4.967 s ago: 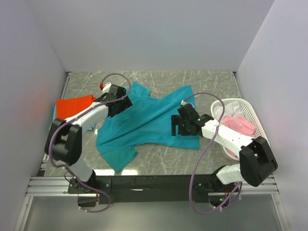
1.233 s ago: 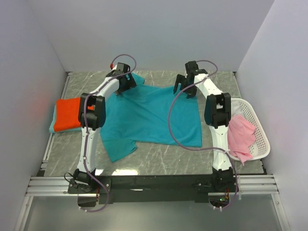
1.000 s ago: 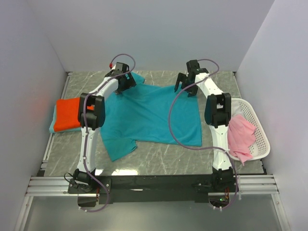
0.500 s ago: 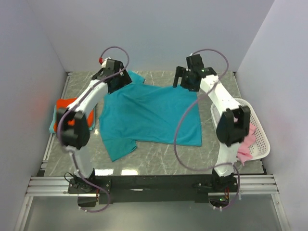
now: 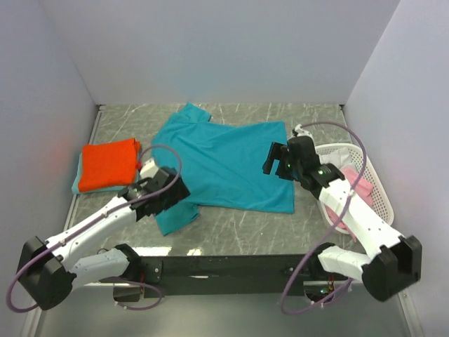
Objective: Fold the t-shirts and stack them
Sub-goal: Fold the tshirt
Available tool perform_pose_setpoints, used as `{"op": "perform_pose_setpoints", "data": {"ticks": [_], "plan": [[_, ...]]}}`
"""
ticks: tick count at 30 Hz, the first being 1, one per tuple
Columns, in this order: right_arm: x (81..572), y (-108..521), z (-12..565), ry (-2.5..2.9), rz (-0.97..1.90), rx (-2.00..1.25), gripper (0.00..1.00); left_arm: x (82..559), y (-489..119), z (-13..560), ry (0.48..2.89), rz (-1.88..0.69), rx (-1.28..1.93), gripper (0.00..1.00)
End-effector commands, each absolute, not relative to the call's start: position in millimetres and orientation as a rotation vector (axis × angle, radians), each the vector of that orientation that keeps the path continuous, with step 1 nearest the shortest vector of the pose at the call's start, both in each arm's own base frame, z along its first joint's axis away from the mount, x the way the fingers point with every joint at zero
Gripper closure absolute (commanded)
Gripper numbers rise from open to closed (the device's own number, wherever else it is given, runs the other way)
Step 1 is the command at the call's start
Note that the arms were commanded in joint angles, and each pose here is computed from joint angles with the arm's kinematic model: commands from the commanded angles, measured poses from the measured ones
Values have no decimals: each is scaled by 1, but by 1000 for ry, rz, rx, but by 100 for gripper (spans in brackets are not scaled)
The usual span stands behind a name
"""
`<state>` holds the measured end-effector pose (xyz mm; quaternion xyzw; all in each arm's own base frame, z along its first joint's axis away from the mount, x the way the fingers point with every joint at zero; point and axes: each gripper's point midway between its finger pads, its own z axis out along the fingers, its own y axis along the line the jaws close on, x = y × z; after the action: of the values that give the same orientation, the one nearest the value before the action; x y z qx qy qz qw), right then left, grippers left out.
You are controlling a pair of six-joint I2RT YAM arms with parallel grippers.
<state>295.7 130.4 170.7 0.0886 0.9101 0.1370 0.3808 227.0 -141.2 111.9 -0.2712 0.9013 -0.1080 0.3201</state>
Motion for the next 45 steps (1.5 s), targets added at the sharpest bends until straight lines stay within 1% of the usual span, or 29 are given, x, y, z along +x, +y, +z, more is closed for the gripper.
{"op": "perform_pose_setpoints", "data": {"ticks": [1,4,8,11,14,17,18,23,24,25,26,30,31,34,36,37,38,39,41,45], "plan": [[304,135,196,2171,456,287,2,193,-137,91,2414,-263,-882,1],[300,133,188,2190,442,298,2,162,-133,65,2501,-184,-914,1],[299,130,180,2214,415,297,2,142,-129,50,2520,-128,-969,1],[300,134,174,2233,426,279,2,143,-134,38,2495,-179,-1028,2],[299,137,168,2254,438,262,2,143,-134,29,2489,-170,-1059,4],[298,137,166,2261,427,258,2,145,-124,24,2443,-81,-1139,8],[299,136,165,2263,423,263,2,143,-116,21,2434,-16,-1145,9],[300,137,160,2276,416,264,2,143,-105,13,2396,81,-1180,14],[301,137,159,2281,417,266,2,142,-103,12,2393,95,-1182,20],[300,138,158,2285,417,264,2,143,-103,12,2387,91,-1183,22],[299,138,156,2292,419,262,2,143,-101,11,2381,96,-1190,28],[297,138,151,2305,418,264,2,153,-99,7,2368,42,-1192,39],[297,138,151,2304,416,265,2,161,-109,8,2373,-26,-1176,40],[294,136,148,2314,407,273,2,167,-113,10,2396,-38,-1111,40],[291,134,146,2317,408,278,2,166,-110,7,2411,14,-1111,47],[289,134,145,2321,409,275,2,165,-109,6,2415,36,-1112,51],[286,134,143,2327,410,274,2,164,-105,4,2416,75,-1122,68],[284,133,143,2323,416,272,2,164,-105,4,2417,87,-1118,80],[275,131,134,2351,408,272,2,164,-105,4,2417,95,-1118,99],[253,126,118,2401,354,264,2,168,-111,5,2429,51,-1093,99]]}}
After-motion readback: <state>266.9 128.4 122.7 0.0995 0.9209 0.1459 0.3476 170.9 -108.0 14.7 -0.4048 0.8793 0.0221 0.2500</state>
